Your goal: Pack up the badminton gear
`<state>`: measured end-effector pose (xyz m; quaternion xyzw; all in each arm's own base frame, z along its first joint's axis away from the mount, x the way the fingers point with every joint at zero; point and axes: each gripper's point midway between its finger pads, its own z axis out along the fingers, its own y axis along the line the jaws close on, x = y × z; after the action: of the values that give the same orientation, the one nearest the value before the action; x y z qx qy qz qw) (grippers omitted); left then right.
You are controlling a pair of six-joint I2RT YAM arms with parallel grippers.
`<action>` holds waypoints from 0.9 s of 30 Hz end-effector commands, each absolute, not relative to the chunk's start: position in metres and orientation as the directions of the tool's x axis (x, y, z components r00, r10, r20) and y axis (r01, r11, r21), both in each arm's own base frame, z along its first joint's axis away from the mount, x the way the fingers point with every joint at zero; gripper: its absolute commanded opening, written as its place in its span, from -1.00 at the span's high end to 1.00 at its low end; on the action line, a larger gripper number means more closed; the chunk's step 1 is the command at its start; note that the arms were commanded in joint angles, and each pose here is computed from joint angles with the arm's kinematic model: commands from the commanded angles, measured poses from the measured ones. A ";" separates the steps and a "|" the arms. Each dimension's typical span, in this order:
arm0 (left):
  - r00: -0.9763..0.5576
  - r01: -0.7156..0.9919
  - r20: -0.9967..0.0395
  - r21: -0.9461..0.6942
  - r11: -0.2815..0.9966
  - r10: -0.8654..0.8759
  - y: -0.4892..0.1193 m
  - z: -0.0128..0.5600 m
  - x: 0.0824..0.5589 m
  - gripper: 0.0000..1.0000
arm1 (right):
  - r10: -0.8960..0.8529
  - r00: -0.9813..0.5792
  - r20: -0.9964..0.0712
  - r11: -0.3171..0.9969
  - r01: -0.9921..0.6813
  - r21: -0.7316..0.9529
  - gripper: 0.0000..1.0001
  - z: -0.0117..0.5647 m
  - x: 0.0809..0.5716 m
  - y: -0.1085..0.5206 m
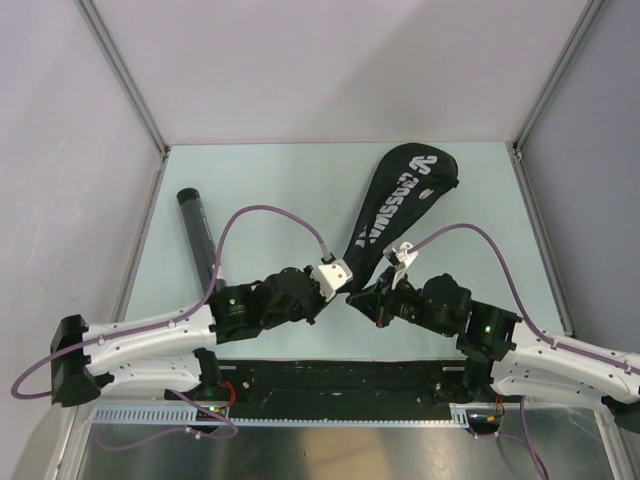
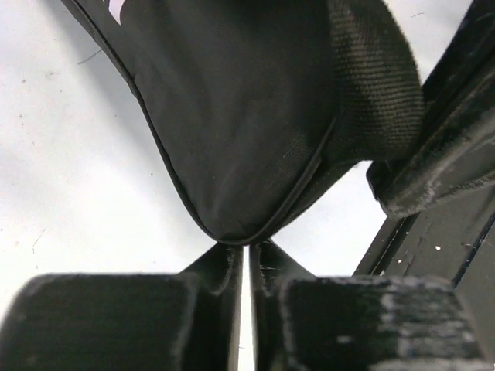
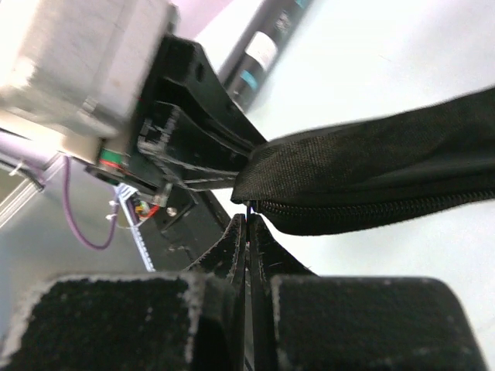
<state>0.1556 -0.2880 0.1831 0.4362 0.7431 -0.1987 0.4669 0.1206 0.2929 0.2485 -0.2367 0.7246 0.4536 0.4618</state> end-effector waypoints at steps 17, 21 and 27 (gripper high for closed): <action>-0.117 0.663 -0.964 0.103 0.742 0.239 -0.257 0.262 0.192 -0.99 | 0.407 -0.625 -0.666 0.830 -0.052 0.556 -0.01 0.121 0.152 0.151; -0.085 0.613 -0.978 0.100 0.784 0.191 -0.233 0.282 0.194 -0.99 | 0.441 -0.593 -0.674 0.832 -0.012 0.555 -0.81 0.142 0.152 0.135; -0.055 0.575 -0.996 0.028 0.818 0.073 -0.206 0.310 0.188 -0.99 | 0.439 -0.472 -0.764 0.859 -0.027 0.510 -0.99 0.213 0.162 0.108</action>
<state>0.1853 -0.2269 0.2784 0.2783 0.7138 -0.1898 0.6140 0.1490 0.1350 0.1556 0.0966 0.8576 0.2571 0.4349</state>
